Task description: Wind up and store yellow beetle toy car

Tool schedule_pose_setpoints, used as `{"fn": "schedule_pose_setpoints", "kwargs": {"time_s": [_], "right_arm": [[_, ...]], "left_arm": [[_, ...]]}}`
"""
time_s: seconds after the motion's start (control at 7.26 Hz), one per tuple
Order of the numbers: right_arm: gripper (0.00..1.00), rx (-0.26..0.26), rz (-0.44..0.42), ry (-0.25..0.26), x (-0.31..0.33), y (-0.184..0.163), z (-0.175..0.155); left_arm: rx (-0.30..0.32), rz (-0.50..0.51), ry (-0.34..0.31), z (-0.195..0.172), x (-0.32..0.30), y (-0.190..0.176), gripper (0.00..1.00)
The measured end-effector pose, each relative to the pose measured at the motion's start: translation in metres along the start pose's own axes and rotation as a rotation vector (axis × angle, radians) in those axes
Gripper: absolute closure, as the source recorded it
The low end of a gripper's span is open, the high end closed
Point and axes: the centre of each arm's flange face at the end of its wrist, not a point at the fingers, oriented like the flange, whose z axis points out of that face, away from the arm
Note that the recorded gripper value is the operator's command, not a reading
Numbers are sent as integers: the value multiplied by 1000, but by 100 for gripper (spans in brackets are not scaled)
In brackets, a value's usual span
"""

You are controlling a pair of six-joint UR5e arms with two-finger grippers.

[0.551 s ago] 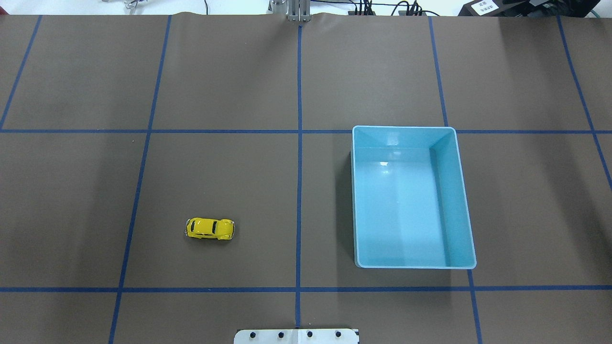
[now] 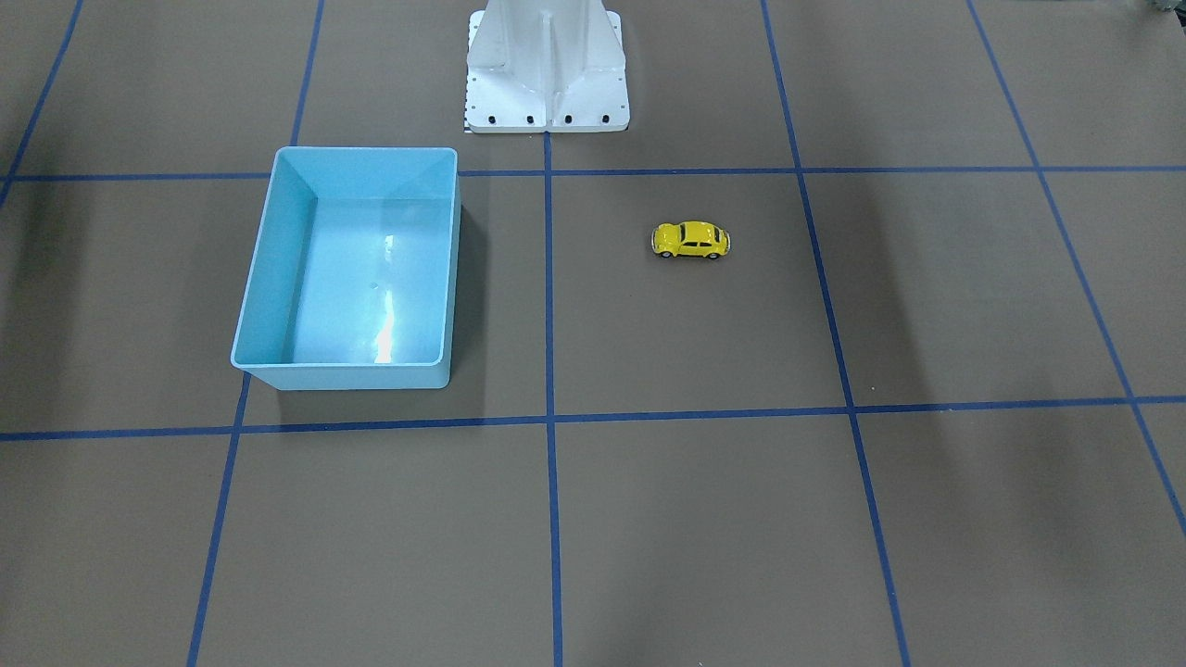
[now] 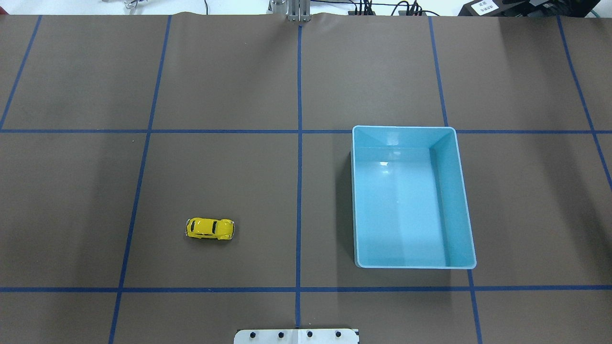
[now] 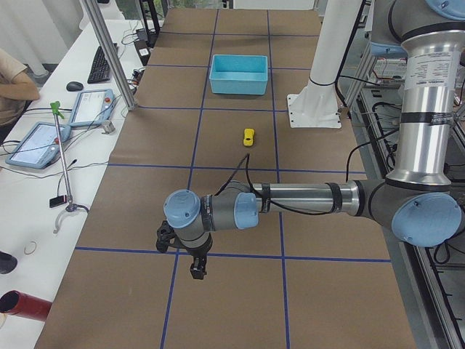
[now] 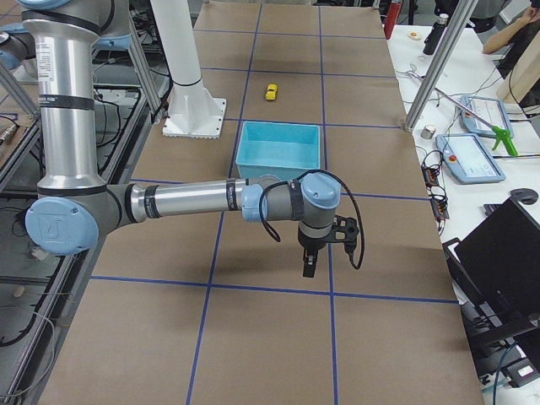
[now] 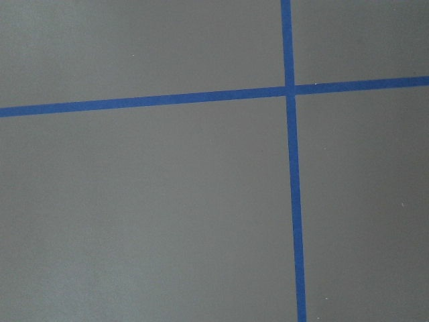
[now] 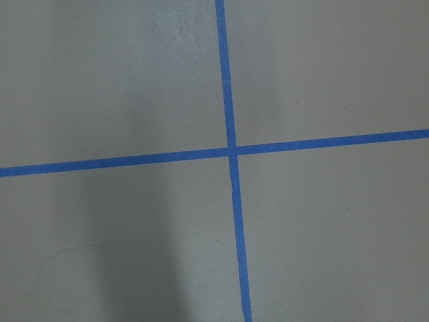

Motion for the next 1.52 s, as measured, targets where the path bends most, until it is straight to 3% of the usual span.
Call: {"fn": "schedule_pose_setpoints", "kwargs": {"time_s": [0.41,0.69,1.1,1.52], "right_arm": [[0,0,-1,-1,0,0,0],[0,0,0,-1,0,0,0],[0,-1,0,-1,0,1,0],[0,-2,0,-1,0,1,0]], "left_arm": [[15,15,4,-7,7,-4,0],[61,75,-2,-31,37,-7,0],[98,333,-2,-51,165,-13,0],[82,698,52,-36,344,-6,0]]}}
